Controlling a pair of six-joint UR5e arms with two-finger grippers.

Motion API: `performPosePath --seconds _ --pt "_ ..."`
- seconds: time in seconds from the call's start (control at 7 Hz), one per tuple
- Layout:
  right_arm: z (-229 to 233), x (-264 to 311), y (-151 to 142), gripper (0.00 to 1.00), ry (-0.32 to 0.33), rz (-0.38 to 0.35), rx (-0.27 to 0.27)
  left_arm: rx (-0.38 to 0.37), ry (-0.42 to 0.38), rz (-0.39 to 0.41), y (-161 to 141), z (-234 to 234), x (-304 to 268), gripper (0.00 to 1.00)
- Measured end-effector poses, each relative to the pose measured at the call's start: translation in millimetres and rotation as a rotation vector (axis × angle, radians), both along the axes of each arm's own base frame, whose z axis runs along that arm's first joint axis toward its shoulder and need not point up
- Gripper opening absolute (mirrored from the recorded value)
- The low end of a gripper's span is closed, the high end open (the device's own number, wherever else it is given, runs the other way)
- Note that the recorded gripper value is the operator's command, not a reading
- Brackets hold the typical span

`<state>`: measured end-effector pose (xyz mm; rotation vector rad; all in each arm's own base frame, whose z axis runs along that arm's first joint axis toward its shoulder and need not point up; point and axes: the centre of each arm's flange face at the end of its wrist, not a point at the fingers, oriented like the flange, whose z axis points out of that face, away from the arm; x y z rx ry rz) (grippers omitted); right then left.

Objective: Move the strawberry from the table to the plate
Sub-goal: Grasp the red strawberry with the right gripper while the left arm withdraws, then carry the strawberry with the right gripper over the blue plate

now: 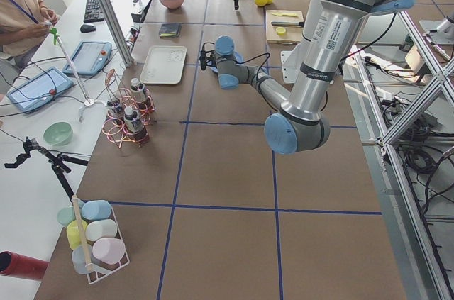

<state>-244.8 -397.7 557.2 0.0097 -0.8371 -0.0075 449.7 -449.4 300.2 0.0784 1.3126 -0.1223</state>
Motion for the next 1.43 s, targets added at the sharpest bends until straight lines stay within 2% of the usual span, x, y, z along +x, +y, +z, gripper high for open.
performPosePath --seconds 0.29,0.57,0.71,1.0,1.43 --pt "-86.2 -53.0 -11.9 0.0 -0.128 0.084 -0.083 0.028 -0.021 -0.001 5.7 19.3 -19.6 0.78" --pt "-197.2 -147.0 -21.9 0.0 -0.266 0.129 -0.185 0.117 -0.087 0.002 13.9 62.9 -65.7 0.78" --pt "-247.0 -196.5 -30.8 0.0 -0.299 0.165 -0.227 0.165 -0.129 0.0 21.4 87.7 -98.4 0.78" --pt "-316.1 -282.9 -51.5 0.0 -0.306 0.265 -0.27 0.228 -0.196 -0.013 29.3 121.3 -151.4 0.79" --pt "-329.4 -336.3 -44.2 0.0 -0.275 0.312 -0.26 0.232 -0.22 -0.024 30.1 133.7 -168.6 0.8"
